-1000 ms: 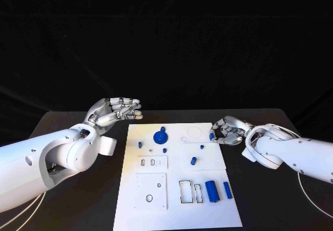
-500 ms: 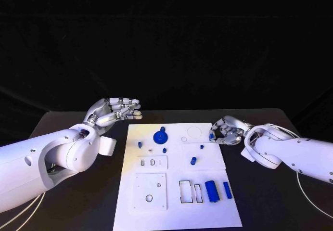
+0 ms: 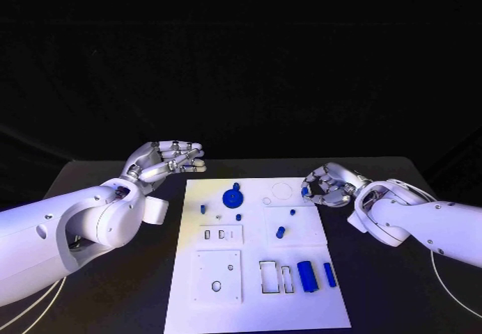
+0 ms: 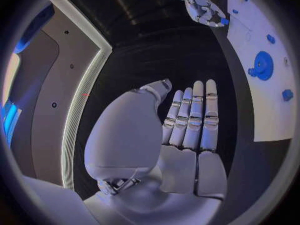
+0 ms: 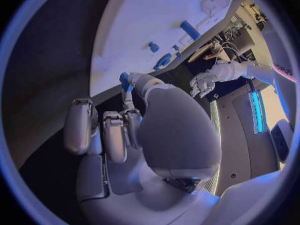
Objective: Assemble the parts on the task board
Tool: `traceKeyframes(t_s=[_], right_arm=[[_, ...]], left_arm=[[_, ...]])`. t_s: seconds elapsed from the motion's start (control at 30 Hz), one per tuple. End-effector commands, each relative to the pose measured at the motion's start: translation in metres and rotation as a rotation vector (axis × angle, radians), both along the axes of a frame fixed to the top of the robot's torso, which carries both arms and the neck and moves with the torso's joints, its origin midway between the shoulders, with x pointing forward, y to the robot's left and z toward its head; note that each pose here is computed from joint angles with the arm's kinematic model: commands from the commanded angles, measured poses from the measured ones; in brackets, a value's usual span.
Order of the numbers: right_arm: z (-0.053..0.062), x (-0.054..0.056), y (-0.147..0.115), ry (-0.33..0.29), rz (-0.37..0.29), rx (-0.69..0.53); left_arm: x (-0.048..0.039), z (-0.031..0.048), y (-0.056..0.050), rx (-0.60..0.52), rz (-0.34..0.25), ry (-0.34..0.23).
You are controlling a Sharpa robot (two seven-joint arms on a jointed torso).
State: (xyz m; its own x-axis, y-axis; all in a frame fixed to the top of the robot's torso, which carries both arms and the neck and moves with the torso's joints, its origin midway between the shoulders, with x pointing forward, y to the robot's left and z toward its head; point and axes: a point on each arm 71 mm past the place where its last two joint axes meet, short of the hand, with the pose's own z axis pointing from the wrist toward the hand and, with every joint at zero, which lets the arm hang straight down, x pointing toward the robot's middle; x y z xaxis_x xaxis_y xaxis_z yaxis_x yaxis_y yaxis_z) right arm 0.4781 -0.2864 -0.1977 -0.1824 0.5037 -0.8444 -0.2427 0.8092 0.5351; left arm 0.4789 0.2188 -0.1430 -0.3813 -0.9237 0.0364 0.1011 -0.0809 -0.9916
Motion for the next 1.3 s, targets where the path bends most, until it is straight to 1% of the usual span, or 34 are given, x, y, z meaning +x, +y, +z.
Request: traceKeyframes(t_s=[0.03, 0.13, 0.23, 0.33, 0.47, 0.57, 0.63, 0.73, 0.8, 0.93, 1.1, 1.3], right_arm=[[0.010, -0.004, 0.010, -0.048, -0.012, 0.006], [0.015, -0.009, 0.021, -0.049, 0.001, 0.011], [0.019, -0.015, 0.038, -0.053, 0.028, 0.016], [0.023, -0.022, 0.063, -0.058, 0.060, 0.018], [0.023, -0.028, 0.096, -0.045, 0.107, 0.021], [0.021, -0.034, 0.123, -0.033, 0.150, 0.023], [0.019, -0.037, 0.135, -0.029, 0.170, 0.020], [0.016, -0.041, 0.152, -0.025, 0.204, -0.007], [0.012, -0.045, 0.166, -0.023, 0.234, -0.040], [0.004, -0.050, 0.180, -0.008, 0.258, -0.072], [-0.007, -0.053, 0.193, 0.009, 0.263, -0.103], [-0.016, -0.058, 0.205, 0.015, 0.273, -0.131]], left_arm=[[-0.0003, 0.0009, -0.002, -0.007, -0.017, -0.005], [0.0001, 0.0006, -0.002, -0.007, -0.018, -0.004], [0.0006, 0.0002, -0.002, -0.006, -0.017, -0.004], [0.0020, -0.0009, -0.002, -0.004, -0.015, -0.002], [0.0041, -0.0025, -0.001, 0.000, -0.010, 0.000], [0.0058, -0.0036, -0.001, 0.001, -0.009, 0.001], [0.0063, -0.0043, -0.002, 0.002, -0.010, 0.002], [0.0070, -0.0054, -0.003, 0.003, -0.011, 0.004], [0.0074, -0.0062, -0.003, 0.004, -0.011, 0.005], [0.0079, -0.0072, -0.005, 0.004, -0.014, 0.007], [0.0081, -0.0078, -0.006, 0.004, -0.017, 0.009], [0.0081, -0.0080, -0.007, 0.005, -0.016, 0.010]])
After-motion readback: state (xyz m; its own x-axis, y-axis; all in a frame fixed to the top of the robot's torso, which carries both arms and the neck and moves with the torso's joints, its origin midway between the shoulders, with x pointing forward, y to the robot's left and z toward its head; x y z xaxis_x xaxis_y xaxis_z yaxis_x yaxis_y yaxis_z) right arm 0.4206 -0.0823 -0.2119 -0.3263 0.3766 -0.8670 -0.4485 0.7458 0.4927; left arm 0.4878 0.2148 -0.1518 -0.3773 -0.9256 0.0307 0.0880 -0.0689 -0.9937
